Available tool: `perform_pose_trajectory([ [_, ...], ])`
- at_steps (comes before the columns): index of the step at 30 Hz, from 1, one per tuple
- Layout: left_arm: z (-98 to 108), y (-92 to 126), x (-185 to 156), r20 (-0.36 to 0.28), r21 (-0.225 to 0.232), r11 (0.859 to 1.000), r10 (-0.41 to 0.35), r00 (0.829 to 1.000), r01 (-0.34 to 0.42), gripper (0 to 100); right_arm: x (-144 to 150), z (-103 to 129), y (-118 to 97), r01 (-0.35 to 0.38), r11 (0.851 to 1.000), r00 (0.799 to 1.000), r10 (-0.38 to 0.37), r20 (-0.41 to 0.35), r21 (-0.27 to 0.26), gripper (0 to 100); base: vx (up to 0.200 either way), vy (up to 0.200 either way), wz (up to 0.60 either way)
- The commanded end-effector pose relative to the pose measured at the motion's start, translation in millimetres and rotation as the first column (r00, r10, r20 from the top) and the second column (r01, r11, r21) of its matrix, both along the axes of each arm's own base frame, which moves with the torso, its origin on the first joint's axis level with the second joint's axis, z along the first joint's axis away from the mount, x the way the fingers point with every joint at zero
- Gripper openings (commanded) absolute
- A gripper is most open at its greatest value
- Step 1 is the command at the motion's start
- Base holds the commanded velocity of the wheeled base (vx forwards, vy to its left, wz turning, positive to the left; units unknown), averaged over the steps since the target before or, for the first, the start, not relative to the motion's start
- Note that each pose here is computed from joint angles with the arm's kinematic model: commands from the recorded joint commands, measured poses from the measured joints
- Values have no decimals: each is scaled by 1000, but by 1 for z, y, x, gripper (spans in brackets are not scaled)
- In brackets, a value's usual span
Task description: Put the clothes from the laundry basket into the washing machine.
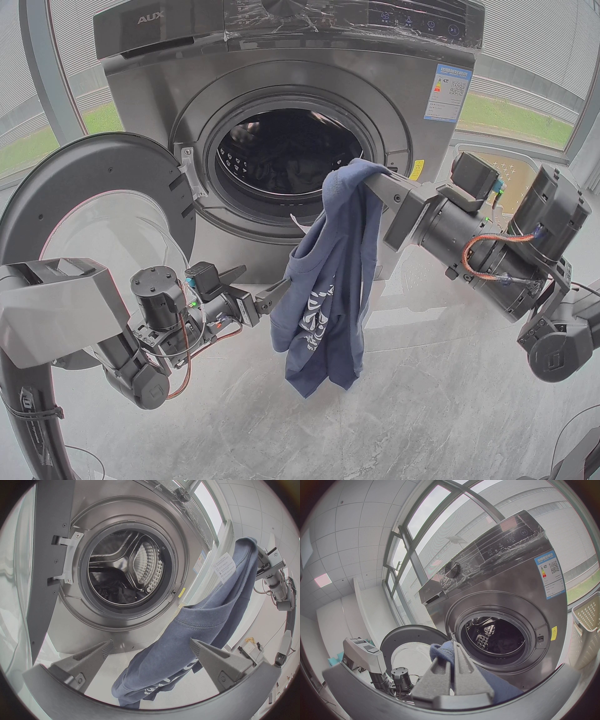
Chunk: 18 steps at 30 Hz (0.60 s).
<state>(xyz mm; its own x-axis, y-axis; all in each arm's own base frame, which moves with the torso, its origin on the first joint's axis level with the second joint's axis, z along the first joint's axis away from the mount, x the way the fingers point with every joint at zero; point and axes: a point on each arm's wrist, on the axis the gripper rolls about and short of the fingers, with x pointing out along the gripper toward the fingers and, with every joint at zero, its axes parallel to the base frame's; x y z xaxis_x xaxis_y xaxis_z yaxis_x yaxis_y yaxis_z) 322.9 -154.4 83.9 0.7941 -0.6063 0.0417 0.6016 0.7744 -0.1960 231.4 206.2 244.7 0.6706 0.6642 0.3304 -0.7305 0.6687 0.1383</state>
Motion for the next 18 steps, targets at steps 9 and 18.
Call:
perform_pose_trajectory([
  [9,-16,-23,1,-20,10,994,-109,994,109,100,0,1,3,-6,1000,1000,6,3,3,0,0,0,0],
  [18,-14,-32,-5,-14,12,987,-160,987,160,100,0,1,2,-3,1000,1000,3,3,3,0,0,0,0],
])
